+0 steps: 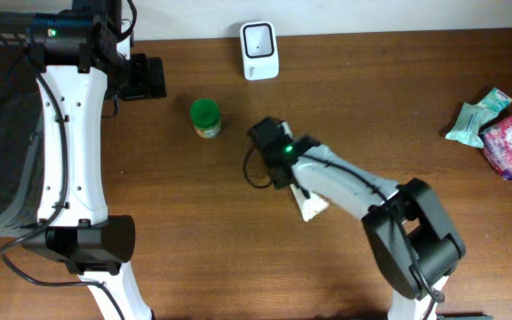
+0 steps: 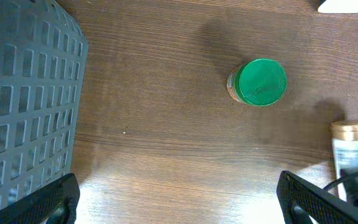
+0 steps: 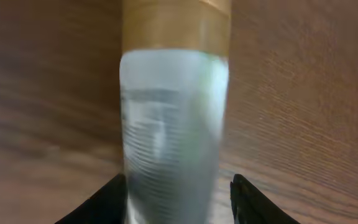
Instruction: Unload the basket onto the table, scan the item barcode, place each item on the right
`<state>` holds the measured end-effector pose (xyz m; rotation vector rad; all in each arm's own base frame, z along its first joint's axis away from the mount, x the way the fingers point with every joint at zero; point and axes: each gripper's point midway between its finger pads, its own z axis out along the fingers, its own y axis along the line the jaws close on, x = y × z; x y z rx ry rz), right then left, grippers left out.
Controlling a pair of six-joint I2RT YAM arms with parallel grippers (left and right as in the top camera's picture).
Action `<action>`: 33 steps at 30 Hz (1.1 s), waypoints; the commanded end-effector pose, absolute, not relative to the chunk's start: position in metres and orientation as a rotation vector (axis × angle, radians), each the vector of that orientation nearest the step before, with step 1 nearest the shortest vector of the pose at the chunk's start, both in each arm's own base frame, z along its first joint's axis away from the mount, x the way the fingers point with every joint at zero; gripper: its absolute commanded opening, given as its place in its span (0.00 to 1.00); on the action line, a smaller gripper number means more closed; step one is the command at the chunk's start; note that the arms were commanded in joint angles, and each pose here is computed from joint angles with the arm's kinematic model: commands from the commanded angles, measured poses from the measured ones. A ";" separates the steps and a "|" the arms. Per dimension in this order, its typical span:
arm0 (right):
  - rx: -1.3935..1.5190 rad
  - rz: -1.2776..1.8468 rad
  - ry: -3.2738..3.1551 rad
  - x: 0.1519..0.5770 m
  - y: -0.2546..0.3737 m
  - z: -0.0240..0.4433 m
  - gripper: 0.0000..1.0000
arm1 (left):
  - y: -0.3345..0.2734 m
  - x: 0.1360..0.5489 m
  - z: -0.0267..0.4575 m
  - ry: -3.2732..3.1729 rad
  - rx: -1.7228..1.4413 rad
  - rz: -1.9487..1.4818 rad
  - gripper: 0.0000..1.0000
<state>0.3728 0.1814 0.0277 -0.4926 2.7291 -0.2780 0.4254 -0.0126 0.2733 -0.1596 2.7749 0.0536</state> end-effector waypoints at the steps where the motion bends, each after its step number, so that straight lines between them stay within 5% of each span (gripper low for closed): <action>1: -0.429 -0.134 2.801 0.378 0.178 0.021 0.49 | -0.013 0.425 0.272 2.778 -0.171 0.058 0.99; 13: -0.386 0.390 3.029 0.351 0.157 0.016 0.47 | -0.013 0.425 0.272 2.778 -0.171 0.058 0.99; 19: -0.356 0.432 3.082 0.341 0.152 0.011 0.38 | -0.013 0.425 0.272 2.777 -0.171 0.058 0.99; 21: -0.355 0.437 3.093 0.337 0.151 0.006 0.27 | -0.012 0.425 0.272 2.778 -0.171 0.058 0.99; 25: -0.379 0.447 3.087 0.336 0.152 0.004 0.28 | -0.012 0.425 0.272 2.778 -0.172 0.058 0.99; 27: -0.380 0.451 3.060 0.339 0.153 -0.001 0.39 | -0.012 0.425 0.272 2.778 -0.172 0.058 0.99; 28: -0.380 0.452 3.057 0.338 0.153 -0.004 0.32 | -0.012 0.425 0.272 2.778 -0.172 0.058 0.99; 29: -0.380 0.453 3.057 0.337 0.153 -0.006 0.05 | -0.012 0.425 0.272 2.778 -0.172 0.058 0.99; 33: -0.383 0.689 3.002 0.343 0.177 0.012 0.04 | -0.012 0.425 0.272 2.778 -0.172 0.058 0.99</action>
